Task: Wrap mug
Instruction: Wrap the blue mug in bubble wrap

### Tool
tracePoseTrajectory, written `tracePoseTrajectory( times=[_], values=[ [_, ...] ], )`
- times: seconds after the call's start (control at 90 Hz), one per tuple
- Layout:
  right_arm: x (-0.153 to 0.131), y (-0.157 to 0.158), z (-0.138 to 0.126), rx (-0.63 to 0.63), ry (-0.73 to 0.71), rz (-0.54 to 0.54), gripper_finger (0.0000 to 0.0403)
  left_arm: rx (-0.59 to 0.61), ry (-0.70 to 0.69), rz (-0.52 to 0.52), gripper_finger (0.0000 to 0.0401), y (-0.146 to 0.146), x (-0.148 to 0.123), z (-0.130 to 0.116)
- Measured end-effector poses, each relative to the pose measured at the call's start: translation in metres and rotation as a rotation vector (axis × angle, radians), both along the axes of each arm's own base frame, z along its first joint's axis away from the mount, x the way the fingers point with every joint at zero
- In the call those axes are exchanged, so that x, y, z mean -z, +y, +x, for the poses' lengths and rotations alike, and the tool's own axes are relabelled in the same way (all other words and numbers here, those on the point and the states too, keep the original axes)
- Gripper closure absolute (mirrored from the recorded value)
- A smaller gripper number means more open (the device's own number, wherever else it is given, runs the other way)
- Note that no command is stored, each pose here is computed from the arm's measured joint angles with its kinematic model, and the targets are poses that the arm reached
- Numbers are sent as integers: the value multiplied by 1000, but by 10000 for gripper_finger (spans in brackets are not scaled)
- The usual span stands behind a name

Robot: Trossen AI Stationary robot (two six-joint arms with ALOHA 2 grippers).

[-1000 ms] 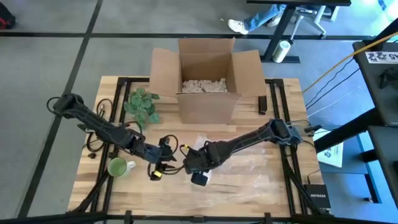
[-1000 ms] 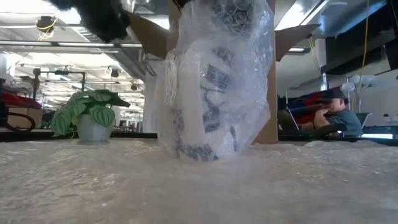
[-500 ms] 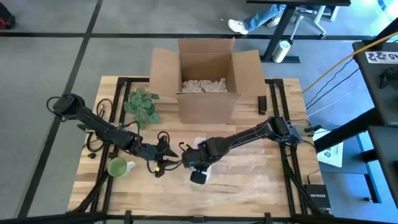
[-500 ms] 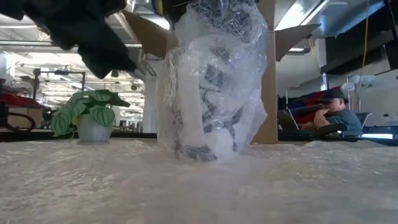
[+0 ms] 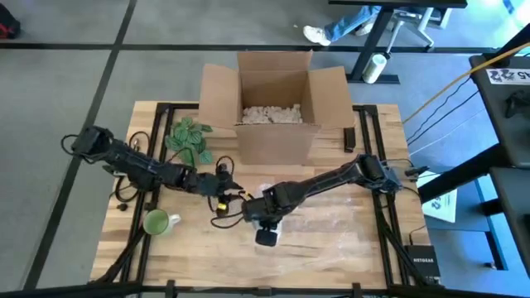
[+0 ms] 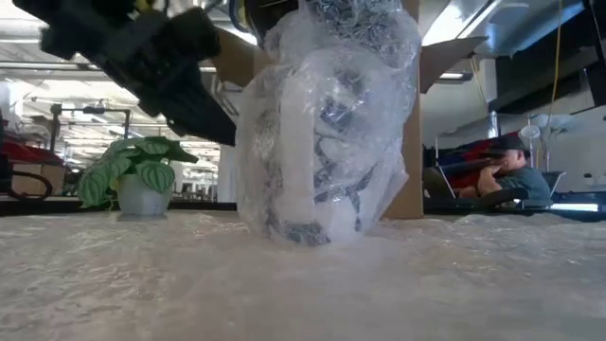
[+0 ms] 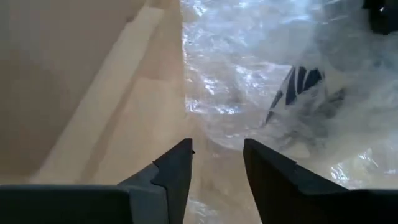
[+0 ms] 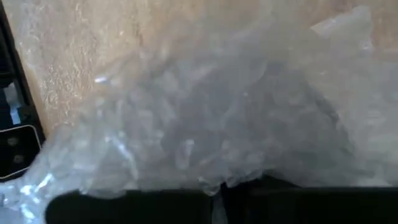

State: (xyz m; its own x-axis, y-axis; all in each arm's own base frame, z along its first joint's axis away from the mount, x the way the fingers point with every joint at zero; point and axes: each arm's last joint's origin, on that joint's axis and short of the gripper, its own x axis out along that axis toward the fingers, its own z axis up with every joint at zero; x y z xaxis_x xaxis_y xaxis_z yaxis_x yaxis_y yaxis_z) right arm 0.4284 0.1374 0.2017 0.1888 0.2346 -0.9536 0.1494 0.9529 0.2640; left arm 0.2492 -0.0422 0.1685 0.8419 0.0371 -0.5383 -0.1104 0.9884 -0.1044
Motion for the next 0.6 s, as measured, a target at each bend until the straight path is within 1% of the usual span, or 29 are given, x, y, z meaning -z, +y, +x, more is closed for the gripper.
tracePoseTrajectory(
  times=[0.156, 0.3, 0.456, 0.6],
  values=[
    [0, 0, 0, -9, -3, -3, 402, 59, -40, -69, 272, 22, 9, -4],
    [0, -1, 1, -21, -20, -45, 402, 100, -72, -147, 272, 26, 11, -6],
    [0, -1, 1, -46, -28, -57, 402, 153, -77, -218, 272, 14, 10, -6],
    [0, -1, 2, -45, -41, -59, 402, 266, -156, -260, 272, -14, 1, -7]
  ],
)
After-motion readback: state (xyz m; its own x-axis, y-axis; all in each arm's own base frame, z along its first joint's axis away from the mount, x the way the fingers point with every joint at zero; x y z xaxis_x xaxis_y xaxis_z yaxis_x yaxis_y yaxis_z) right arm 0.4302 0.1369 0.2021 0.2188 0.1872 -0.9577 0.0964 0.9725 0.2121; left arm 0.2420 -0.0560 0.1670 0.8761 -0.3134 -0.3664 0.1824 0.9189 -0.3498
